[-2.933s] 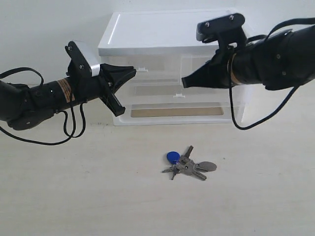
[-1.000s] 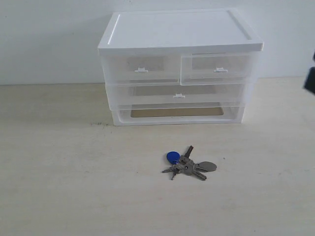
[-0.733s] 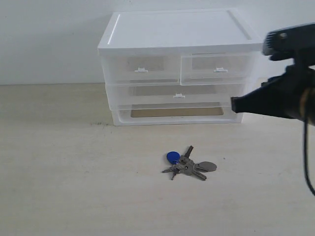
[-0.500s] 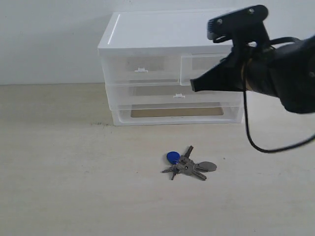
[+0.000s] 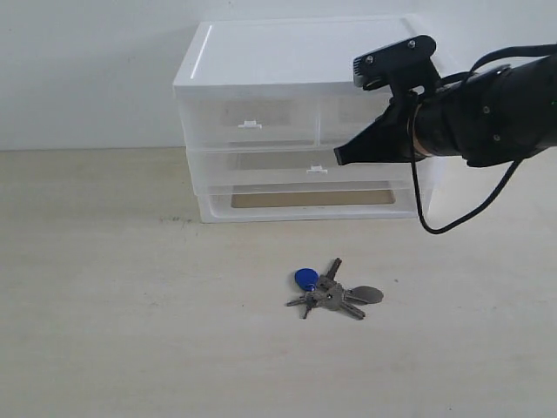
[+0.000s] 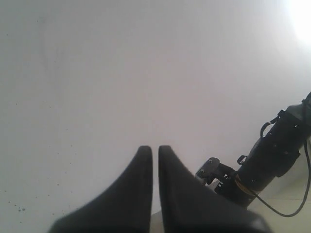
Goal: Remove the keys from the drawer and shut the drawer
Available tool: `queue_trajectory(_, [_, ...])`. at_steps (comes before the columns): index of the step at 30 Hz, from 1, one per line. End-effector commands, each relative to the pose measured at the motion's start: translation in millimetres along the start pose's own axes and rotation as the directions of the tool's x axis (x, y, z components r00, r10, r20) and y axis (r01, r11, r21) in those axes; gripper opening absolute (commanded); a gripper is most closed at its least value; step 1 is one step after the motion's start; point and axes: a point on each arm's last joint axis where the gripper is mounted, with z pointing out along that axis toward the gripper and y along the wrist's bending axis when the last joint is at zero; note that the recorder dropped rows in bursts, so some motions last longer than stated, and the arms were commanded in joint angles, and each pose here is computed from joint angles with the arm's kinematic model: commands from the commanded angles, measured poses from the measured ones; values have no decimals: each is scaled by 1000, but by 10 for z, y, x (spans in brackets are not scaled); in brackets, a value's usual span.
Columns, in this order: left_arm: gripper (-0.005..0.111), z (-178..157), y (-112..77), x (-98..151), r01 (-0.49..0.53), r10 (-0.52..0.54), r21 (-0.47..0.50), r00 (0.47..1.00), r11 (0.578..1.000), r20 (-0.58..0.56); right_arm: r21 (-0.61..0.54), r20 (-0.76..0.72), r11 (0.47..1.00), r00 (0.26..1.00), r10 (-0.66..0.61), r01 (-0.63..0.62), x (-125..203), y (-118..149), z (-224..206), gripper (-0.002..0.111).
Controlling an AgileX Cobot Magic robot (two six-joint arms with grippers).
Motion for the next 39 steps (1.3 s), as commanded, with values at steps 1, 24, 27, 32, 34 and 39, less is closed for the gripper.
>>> queue_trajectory(1, [4,-4,5,24,17,-17,-8,1000,1000,-11,-2,25,1000,999,-24,24,-94,-60,34,0])
queue_trajectory(24, [4,-8,59,78,7,-12,-70,997,998,-71,-128,389,988,912,133,-89,-193,-322,-2148,0])
queue_trajectory(27, [4,-10,67,86,8,-15,-79,997,997,-79,-140,481,983,860,170,-116,-82,-383,-2572,0])
queue_trajectory(32, [4,-10,69,88,8,-15,-81,997,997,-81,-194,639,970,732,238,-146,124,-459,-3250,0])
queue_trajectory(34, [4,-10,69,88,8,-15,-81,997,997,-81,-213,695,968,675,246,-134,215,-474,-3491,0])
queue_trajectory(39, [4,-10,71,90,8,-15,-83,996,997,-83,-230,802,967,542,251,-108,493,-505,-3944,0])
